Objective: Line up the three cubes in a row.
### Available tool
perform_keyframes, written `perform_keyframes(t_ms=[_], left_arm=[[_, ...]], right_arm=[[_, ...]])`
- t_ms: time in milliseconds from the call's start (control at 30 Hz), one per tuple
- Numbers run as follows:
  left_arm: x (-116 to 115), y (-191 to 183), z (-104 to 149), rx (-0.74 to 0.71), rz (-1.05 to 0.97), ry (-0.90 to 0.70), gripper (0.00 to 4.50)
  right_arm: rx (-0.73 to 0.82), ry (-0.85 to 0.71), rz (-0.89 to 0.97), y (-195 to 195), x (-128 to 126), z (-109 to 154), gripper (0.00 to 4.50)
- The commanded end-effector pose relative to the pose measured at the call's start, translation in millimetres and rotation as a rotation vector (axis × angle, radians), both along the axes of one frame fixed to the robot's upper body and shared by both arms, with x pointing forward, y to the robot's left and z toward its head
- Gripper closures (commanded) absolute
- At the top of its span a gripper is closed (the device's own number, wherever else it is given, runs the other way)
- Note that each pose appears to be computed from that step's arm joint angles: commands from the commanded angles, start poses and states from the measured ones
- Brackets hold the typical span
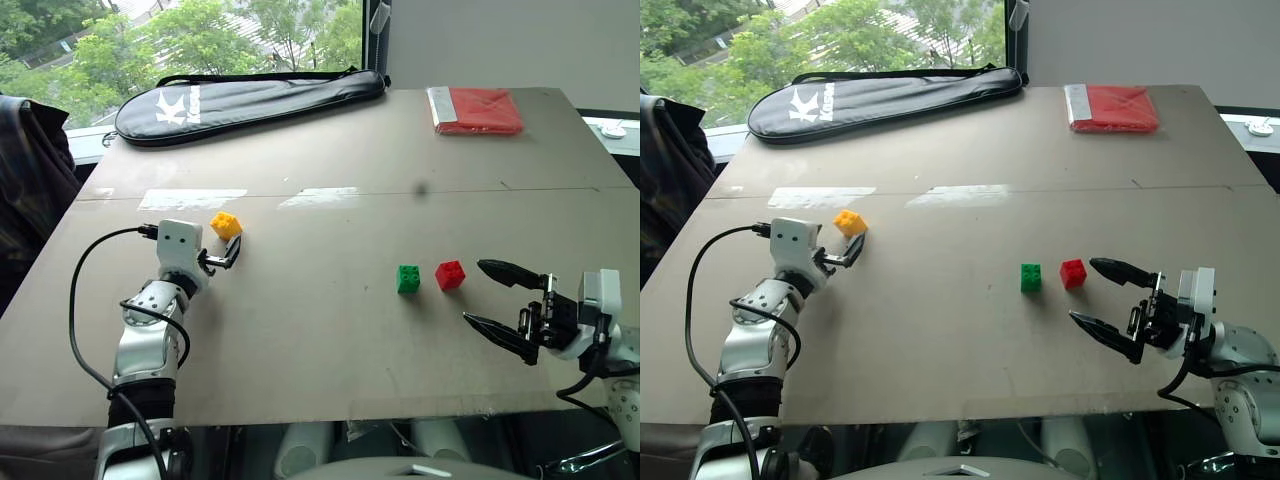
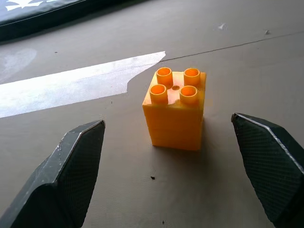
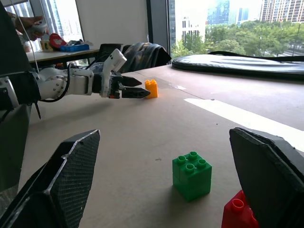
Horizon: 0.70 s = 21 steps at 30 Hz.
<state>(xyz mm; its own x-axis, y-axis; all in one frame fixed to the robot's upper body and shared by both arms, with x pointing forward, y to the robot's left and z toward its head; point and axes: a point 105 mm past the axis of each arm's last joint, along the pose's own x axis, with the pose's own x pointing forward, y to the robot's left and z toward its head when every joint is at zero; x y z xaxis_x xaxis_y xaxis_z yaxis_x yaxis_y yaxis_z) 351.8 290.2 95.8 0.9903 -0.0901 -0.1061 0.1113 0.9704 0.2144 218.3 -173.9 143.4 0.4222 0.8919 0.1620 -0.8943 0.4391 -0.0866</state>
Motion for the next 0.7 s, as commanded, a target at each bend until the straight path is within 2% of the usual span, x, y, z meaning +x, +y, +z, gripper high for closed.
perform_keyframes(t_ms=[33,167,200,267,333,433,567,667,700], left_arm=[[6,9,9,0.020,-0.021,-0.019,0.11],[6,6,-3,0.025,-0.124,0.051,0.11],[7,6,-5,0.013,-0.136,0.061,0.36],[9,6,-5,0.018,-0.171,0.079,0.89],[11,6,-5,0.016,-0.181,0.081,1.69],[13,2,-6,0.021,-0.218,0.089,3.18],[16,-14,-7,0.019,-0.300,0.094,3.24],[13,-57,-2,0.019,-0.537,0.099,3.24],[8,-83,-1,0.009,-0.674,0.116,3.24]], right_arm=[[-0.006,-0.050,-0.002,0,-5,10,0.00],[-0.004,-0.050,-0.003,0,-7,8,0.00],[-0.003,-0.051,-0.003,1,-8,8,0.00],[0.001,-0.056,-0.003,2,-8,9,0.00],[0.002,-0.059,-0.005,2,-8,9,0.00],[-0.002,-0.060,-0.008,2,-8,9,0.00],[-0.003,-0.063,-0.016,1,-8,9,0.00],[-0.002,-0.052,-0.022,-3,-10,8,0.00],[-0.007,-0.040,-0.026,-5,-11,5,0.00]])
